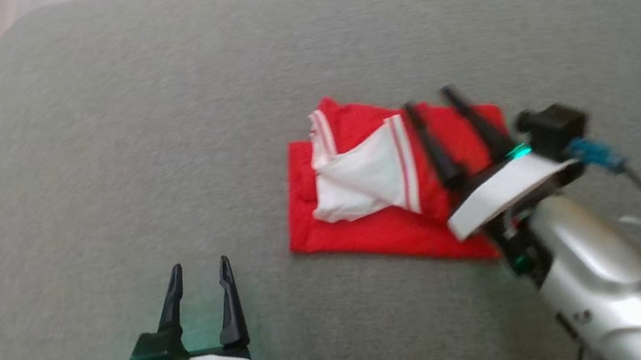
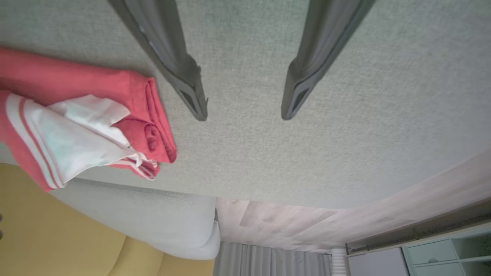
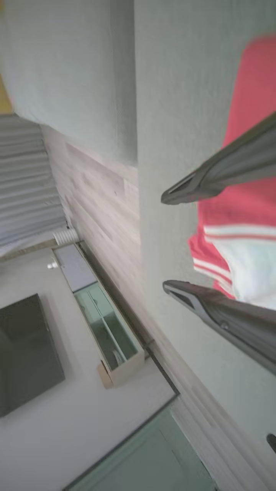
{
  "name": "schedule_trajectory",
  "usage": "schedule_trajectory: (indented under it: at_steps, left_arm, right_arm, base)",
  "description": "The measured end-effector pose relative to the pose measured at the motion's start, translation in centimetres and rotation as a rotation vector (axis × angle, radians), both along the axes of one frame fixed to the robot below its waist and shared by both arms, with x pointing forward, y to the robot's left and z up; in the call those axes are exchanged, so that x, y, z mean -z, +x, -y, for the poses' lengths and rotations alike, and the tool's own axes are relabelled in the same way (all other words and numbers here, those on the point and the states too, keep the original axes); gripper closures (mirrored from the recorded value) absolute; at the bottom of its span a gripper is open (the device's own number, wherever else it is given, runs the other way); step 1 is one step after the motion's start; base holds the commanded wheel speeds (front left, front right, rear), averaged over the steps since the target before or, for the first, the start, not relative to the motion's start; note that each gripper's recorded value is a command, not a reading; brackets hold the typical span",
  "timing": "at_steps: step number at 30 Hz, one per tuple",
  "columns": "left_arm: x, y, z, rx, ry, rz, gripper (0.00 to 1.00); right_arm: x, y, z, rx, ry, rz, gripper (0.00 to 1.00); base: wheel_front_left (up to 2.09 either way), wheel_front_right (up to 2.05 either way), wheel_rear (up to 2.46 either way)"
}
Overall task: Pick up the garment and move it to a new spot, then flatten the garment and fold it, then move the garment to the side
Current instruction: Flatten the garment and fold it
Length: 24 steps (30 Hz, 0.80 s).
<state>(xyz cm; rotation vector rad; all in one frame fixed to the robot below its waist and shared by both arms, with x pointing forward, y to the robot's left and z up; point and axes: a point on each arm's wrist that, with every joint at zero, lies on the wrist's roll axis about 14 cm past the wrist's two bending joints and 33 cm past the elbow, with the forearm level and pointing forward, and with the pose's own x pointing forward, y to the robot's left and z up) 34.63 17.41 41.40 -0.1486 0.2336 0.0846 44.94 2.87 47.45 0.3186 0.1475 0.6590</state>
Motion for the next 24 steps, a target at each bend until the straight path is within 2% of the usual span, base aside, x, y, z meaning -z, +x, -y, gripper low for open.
schedule_trajectory:
  at_steps: [5,10,17,24]
  left_arm:
    - [-0.7,1.3,1.2,0.050,0.013,0.029,0.00]
    - [-1.8,2.8,2.3,0.092,0.038,0.068,0.00]
    - [-2.9,3.6,2.6,0.104,0.050,0.107,0.00]
    - [-1.7,1.4,2.0,0.087,0.049,0.067,0.00]
  right_arm:
    - [-0.7,1.8,8.0,0.226,-0.068,0.056,0.00]
    - [0.8,0.1,14.3,0.392,-0.154,0.041,0.00]
    - [1.8,-2.9,17.8,0.486,-0.227,0.030,0.00]
    - [3.8,-5.6,18.8,0.514,-0.257,-0.030,0.00]
  base:
    - [0.00,0.00,0.00]
    - [0.00,0.00,0.00]
    - [0.00,0.00,0.00]
    - [0.00,0.00,0.00]
